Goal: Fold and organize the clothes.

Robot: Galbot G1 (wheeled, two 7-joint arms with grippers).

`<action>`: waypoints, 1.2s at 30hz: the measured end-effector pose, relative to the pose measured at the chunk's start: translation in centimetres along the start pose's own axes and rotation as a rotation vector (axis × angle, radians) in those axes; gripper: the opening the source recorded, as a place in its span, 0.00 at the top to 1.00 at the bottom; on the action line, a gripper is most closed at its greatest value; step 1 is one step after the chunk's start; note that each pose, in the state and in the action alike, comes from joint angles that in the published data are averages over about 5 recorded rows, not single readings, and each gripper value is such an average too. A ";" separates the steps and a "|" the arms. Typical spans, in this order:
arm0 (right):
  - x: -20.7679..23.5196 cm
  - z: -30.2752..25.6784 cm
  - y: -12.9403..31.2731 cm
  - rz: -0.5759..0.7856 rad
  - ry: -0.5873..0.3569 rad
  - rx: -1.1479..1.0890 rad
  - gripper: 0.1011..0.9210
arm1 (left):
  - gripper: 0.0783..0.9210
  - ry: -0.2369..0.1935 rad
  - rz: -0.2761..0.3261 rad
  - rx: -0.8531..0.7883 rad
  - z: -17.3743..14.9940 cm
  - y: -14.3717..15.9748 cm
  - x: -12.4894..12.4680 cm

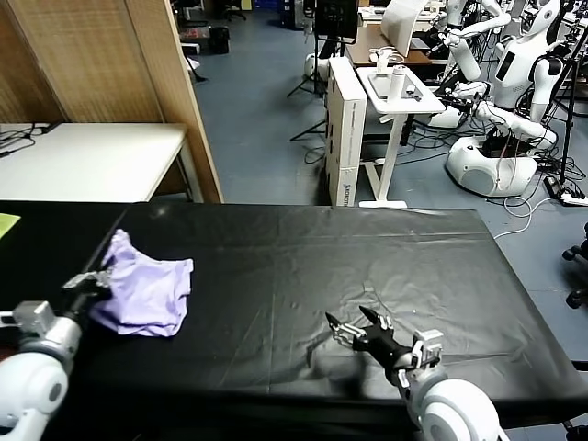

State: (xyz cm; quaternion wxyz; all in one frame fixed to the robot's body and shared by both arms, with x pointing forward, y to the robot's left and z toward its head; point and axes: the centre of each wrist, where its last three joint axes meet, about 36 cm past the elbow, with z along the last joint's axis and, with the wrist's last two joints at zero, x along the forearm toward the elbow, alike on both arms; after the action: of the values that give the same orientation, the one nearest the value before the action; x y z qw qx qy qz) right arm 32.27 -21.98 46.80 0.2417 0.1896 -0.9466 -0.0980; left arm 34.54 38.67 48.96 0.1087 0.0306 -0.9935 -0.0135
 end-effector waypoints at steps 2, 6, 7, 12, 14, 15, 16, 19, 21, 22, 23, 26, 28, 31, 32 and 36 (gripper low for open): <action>0.1 0.1 0.0 0.003 0.001 0.001 0.02 | 0.89 0.003 0.029 0.044 0.0 -2.4 0.5; 0.4 0.2 0.0 0.012 0.002 0.004 0.02 | 0.89 0.013 0.108 0.147 0.4 -7.7 1.1; 0.5 0.2 0.0 0.014 0.002 0.005 0.02 | 0.89 0.016 0.130 0.174 0.6 -9.0 1.1; 0.6 0.5 -0.1 0.025 0.006 0.010 0.02 | 0.89 0.035 0.236 0.291 1.7 -15.0 0.7; 0.5 0.5 -0.1 0.027 0.006 0.010 0.02 | 0.89 0.047 0.265 0.326 2.3 -17.1 0.3; 0.4 0.5 -0.1 0.028 0.006 0.010 0.02 | 0.89 0.052 0.276 0.338 2.6 -18.1 0.1; 0.4 0.5 -0.1 0.028 0.005 0.010 0.02 | 0.89 0.058 0.286 0.348 2.9 -19.1 -0.2; 0.1 0.5 -0.2 0.030 0.003 0.010 0.02 | 0.89 0.081 0.309 0.370 4.1 -22.0 -0.9; -0.1 0.4 -0.3 0.028 0.001 0.002 0.02 | 0.89 0.102 0.323 0.379 4.9 -23.6 -1.2; -0.2 0.4 -0.3 0.027 0.000 -0.007 0.02 | 0.88 0.111 0.331 0.380 5.4 -24.2 -1.2; -0.4 0.4 -0.3 0.025 -0.001 -0.021 0.02 | 0.86 0.118 0.340 0.378 5.7 -24.8 -1.2; -1.2 0.3 -0.4 0.013 0.004 -0.074 0.02 | 0.70 0.128 0.362 0.364 6.3 -25.9 -1.0; -1.8 0.1 -0.4 0.000 0.011 -0.107 0.02 | 0.54 0.123 0.376 0.350 6.4 -26.3 -0.7; -3.0 -0.1 -0.4 -0.021 0.027 -0.149 0.02 | 0.32 0.094 0.391 0.327 6.0 -26.3 -0.1; -3.4 -0.2 -0.3 -0.028 0.032 -0.160 0.02 | 0.25 0.082 0.393 0.321 5.8 -26.2 0.1; -5.4 -0.5 0.0 -0.062 0.044 -0.190 0.02 | 0.06 0.037 0.384 0.307 4.8 -25.0 0.4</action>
State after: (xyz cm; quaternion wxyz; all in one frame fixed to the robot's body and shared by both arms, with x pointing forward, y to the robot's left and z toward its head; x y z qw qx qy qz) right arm 36.92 -19.82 45.00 0.2763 0.1972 -0.9212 -0.1904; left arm 34.55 13.83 43.51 0.1218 -0.1422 -0.9693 0.1592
